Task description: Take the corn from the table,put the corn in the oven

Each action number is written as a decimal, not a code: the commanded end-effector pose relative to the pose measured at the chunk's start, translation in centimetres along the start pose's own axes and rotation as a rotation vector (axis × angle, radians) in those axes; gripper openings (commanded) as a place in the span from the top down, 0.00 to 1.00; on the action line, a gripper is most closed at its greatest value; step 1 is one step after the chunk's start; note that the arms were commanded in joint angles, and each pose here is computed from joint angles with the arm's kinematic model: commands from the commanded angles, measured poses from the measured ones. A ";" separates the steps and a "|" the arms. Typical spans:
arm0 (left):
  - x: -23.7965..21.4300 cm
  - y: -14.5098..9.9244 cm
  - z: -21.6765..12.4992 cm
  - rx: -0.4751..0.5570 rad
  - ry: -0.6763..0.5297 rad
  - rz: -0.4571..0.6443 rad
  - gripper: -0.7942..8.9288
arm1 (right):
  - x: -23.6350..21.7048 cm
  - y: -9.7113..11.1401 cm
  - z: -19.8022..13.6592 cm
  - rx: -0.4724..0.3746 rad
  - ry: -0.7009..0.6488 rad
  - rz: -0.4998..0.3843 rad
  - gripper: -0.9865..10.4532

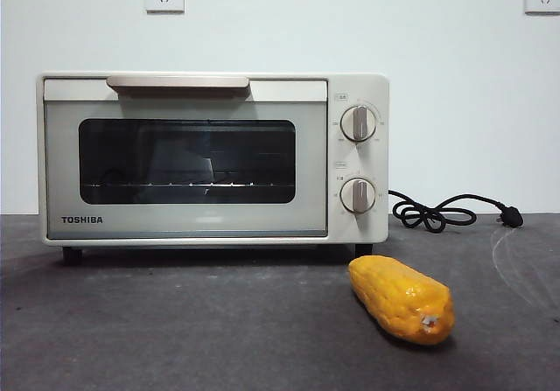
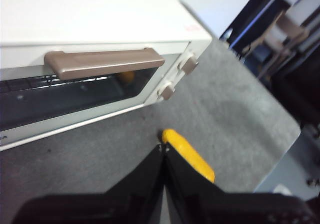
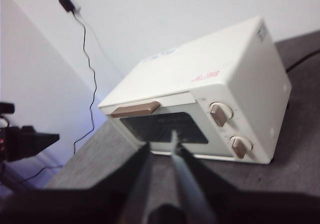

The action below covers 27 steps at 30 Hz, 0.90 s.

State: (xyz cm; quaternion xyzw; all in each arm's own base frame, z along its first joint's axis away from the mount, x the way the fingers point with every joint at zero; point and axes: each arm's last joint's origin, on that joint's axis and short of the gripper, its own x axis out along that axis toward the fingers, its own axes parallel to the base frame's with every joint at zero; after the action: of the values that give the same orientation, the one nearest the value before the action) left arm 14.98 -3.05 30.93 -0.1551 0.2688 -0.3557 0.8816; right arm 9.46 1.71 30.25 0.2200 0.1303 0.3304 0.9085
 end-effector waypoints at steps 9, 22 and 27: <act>-0.8 -1.5 4.8 0.121 0.164 0.102 0.92 | 2.5 1.0 3.6 -0.034 0.271 -0.042 0.55; -0.3 -2.0 4.0 0.151 0.306 0.102 0.92 | 11.8 2.5 -1.5 -0.160 0.682 -0.161 0.52; -0.2 -1.8 3.7 0.158 0.350 0.194 0.92 | 15.5 2.7 -4.5 -0.191 0.795 -0.161 0.52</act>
State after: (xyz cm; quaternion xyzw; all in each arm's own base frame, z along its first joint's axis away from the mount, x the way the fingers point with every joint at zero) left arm 15.95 -3.82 34.89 -0.0064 0.4023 -0.3111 0.8610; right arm 17.61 14.89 26.64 -0.0214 0.4498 0.3330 0.8284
